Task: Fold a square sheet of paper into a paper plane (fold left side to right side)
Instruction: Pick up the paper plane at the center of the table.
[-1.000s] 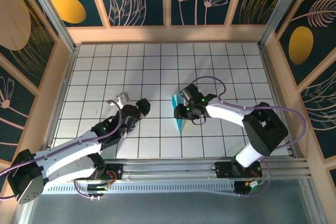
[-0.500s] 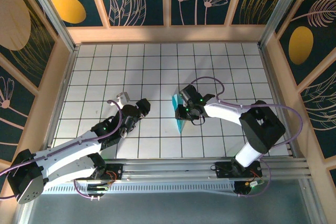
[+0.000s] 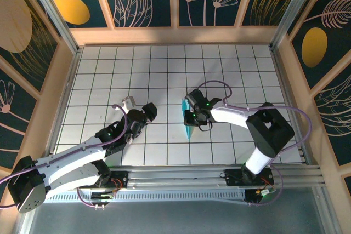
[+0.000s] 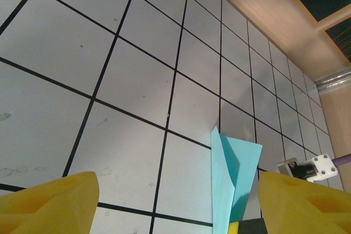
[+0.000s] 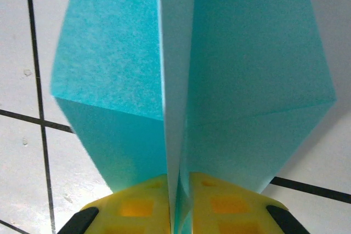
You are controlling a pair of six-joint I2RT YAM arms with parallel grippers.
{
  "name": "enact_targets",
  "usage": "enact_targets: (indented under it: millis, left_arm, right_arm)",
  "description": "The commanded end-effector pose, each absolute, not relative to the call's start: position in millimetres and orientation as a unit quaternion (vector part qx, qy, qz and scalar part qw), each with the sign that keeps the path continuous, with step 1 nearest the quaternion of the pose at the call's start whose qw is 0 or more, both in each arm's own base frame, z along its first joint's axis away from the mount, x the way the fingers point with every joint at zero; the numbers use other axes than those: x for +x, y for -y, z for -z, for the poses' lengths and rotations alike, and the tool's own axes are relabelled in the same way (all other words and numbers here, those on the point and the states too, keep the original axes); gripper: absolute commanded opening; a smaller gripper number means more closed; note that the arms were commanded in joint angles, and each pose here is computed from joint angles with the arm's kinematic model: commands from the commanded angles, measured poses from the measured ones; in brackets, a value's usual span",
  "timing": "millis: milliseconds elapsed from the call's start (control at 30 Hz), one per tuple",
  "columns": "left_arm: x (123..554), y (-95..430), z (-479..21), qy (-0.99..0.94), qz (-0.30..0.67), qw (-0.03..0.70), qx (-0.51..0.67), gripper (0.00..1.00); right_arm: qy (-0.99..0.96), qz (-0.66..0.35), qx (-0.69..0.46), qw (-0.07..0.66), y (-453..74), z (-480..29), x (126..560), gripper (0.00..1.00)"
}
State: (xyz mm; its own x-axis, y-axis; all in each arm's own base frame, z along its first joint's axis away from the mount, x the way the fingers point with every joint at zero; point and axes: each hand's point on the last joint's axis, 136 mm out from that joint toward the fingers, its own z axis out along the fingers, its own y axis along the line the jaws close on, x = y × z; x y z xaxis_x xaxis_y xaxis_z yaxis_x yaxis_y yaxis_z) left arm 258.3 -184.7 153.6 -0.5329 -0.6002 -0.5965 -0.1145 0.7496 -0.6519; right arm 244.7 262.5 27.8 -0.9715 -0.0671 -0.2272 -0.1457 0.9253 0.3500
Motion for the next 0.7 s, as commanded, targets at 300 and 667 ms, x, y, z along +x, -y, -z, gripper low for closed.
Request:
enact_targets:
  millis: [300, 667]
  left_arm:
    - [260.7, 177.9, -164.3, -0.82, 0.276, 0.45, -0.219, 0.76]
    - [259.2, 169.7, -180.3, -0.821, 0.254, 0.474, -0.189, 0.79]
  right_arm:
    - [-0.98, -0.156, -0.058, 0.112, -263.7, -25.6, 247.9, 0.06]
    - [-0.979, -0.122, -0.03, 0.164, -246.9, -63.3, 324.0, 0.0]
